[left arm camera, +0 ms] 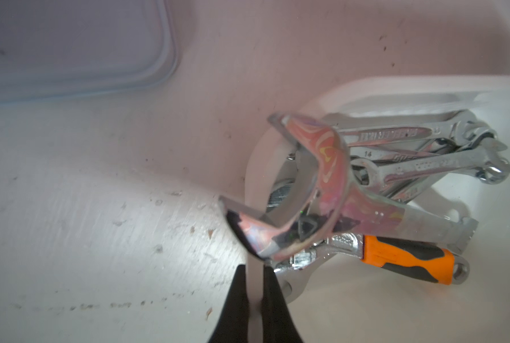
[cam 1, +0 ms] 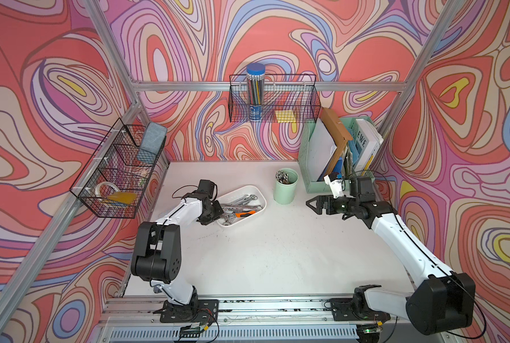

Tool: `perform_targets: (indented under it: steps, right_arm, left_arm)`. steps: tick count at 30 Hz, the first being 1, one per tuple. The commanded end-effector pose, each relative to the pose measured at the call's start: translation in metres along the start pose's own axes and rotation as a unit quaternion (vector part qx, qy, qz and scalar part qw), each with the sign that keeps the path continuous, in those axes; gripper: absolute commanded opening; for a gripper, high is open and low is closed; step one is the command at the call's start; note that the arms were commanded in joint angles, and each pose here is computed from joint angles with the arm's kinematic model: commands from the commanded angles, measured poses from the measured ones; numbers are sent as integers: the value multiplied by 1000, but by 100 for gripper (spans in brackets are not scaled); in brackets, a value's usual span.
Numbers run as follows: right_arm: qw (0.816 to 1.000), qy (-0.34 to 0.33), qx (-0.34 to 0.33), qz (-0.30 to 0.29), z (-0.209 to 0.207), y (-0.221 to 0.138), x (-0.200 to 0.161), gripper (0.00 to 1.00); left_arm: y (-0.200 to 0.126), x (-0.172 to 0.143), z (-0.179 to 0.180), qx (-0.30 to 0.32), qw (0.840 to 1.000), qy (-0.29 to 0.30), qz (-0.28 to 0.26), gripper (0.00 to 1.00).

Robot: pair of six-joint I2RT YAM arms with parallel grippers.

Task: Take out the wrench from the storage box
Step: Move the storage box to the center of the board.

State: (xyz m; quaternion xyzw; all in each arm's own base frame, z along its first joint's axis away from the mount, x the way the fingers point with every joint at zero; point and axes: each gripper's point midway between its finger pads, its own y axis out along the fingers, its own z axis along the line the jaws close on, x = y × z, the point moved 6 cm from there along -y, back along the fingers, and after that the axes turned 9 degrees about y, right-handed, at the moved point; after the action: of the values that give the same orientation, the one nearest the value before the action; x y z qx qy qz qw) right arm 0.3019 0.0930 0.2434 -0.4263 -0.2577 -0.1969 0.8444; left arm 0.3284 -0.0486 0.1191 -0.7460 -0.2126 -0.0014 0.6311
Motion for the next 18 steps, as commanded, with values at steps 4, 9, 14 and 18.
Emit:
perform_targets:
  steps: [4,9,14,18]
  right_arm:
    - [1000,-16,-8,-8,6,-11,5,98]
    - [1000,-14,-12,-12,8,-14,5,98]
    - [1000,-12,-16,-13,7,-15,5,98]
    - [1000,-10,-17,-14,8,-15,4,98]
  left_arm:
    - [-24,-36,0,-40,998,37,30,0]
    - [-27,-64,0,-58,998,-34,14,0]
    - [-28,-93,-19,-69,995,-70,4,0]
    - [-30,-111,-30,-68,992,-105,-7,0]
